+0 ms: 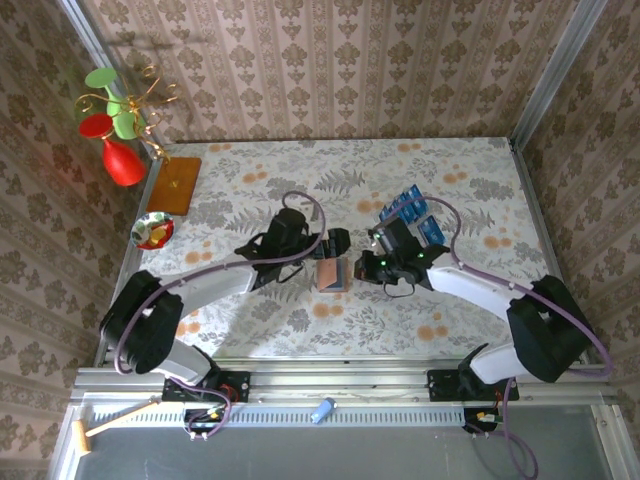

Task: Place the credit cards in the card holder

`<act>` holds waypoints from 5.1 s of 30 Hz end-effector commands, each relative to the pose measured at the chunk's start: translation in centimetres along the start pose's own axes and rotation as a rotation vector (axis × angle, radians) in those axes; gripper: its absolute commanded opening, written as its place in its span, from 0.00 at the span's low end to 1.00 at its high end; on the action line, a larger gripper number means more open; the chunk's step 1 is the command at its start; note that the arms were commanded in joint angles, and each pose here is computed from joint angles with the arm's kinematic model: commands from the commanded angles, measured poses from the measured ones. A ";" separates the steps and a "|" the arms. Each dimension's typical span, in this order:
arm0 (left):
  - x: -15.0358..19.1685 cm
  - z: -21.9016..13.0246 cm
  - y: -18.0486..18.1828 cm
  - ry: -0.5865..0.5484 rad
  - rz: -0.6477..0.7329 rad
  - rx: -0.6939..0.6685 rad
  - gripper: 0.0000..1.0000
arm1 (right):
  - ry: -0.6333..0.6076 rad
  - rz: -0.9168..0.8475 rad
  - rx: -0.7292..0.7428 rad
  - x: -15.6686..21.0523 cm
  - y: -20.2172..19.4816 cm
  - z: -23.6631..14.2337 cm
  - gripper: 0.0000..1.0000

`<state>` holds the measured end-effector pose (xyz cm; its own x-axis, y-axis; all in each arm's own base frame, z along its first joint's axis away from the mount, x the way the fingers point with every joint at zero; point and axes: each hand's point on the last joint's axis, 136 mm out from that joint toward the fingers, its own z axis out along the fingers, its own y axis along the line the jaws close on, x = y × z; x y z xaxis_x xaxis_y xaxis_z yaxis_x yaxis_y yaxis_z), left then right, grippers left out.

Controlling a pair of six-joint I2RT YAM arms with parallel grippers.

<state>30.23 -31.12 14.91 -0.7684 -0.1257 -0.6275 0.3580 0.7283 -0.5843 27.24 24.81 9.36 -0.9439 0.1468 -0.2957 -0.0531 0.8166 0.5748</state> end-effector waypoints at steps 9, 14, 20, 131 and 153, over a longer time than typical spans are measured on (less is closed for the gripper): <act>-1.6 -4.3 7.4 -0.003 -0.081 -0.184 1.00 | 0.033 -0.107 -0.022 -1.0 6.4 3.1 0.01; -0.5 -4.5 8.9 0.040 -0.094 -0.221 1.00 | 0.032 -0.082 0.051 -1.0 3.5 4.0 0.00; 0.0 -4.2 9.4 0.090 -0.068 -0.239 1.00 | 0.055 -0.047 0.094 0.0 0.8 5.4 0.00; 9.1 1.9 15.3 0.402 0.142 -0.533 1.00 | 0.058 -0.094 0.343 -3.5 -4.1 2.9 0.05; 9.0 2.1 15.2 0.400 0.140 -0.525 1.00 | 0.091 0.008 0.052 -3.4 1.1 5.4 0.00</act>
<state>31.78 -25.68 2.63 -0.8515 0.1830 -0.4914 0.3088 0.9324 -0.1879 32.16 26.82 7.01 -0.9637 0.0964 -0.2489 -0.0380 0.8734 0.4855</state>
